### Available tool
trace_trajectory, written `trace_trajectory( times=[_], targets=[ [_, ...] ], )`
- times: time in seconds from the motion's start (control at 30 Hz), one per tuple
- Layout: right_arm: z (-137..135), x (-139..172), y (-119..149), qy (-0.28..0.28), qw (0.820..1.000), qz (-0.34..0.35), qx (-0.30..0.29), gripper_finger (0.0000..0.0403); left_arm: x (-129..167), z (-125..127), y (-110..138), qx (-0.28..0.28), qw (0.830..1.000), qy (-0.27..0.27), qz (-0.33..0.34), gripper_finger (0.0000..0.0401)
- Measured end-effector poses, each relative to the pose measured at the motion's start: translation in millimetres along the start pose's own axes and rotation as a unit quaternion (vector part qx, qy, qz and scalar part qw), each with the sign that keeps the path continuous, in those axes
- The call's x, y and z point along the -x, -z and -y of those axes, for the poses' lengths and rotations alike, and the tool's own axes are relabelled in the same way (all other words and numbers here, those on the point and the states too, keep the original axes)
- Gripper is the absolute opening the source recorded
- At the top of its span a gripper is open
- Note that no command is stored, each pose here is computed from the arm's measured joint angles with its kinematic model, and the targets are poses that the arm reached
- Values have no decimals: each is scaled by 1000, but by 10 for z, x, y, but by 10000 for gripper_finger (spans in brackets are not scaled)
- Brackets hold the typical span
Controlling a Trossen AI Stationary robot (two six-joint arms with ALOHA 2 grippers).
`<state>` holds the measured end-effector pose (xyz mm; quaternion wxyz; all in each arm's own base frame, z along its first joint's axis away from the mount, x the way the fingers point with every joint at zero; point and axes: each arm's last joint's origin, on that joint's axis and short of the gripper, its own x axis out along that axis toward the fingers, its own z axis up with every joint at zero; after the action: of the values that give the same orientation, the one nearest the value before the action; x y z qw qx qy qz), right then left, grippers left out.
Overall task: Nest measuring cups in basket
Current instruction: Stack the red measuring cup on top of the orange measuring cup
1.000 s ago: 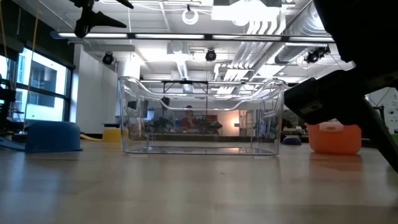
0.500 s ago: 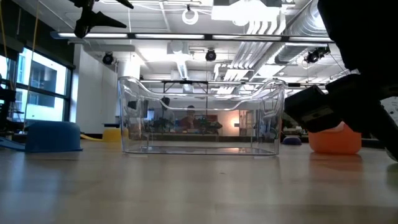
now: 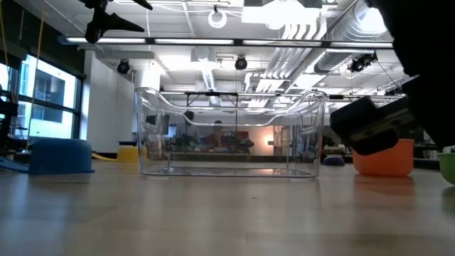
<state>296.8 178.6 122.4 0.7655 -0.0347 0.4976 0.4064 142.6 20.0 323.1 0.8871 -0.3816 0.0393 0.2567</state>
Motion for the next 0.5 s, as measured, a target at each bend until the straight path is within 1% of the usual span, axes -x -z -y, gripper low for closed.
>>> trace_trajectory(
  times=[0.13, 0.23, 0.33, 0.4, 0.5],
  targets=[
    [40, 22, 7, -13, 1000, 1, -8, 6, 0, 0, 0, -16, 1000, 0, 0, 218],
    [67, 36, 10, -15, 1000, 2, -15, 3, 0, 0, 0, -16, 1000, 0, 0, 218],
    [92, 70, 12, -33, 999, 6, -25, 2, 0, 0, 0, -16, 1000, 0, 0, 218],
    [102, 137, -5, -48, 998, 15, -31, 1, 0, 0, -1, -16, 1000, 0, 0, 218],
    [131, 307, -53, -54, 997, 38, -46, 0, 1, 0, -1, -16, 1000, 0, 1, 218]
  ],
)
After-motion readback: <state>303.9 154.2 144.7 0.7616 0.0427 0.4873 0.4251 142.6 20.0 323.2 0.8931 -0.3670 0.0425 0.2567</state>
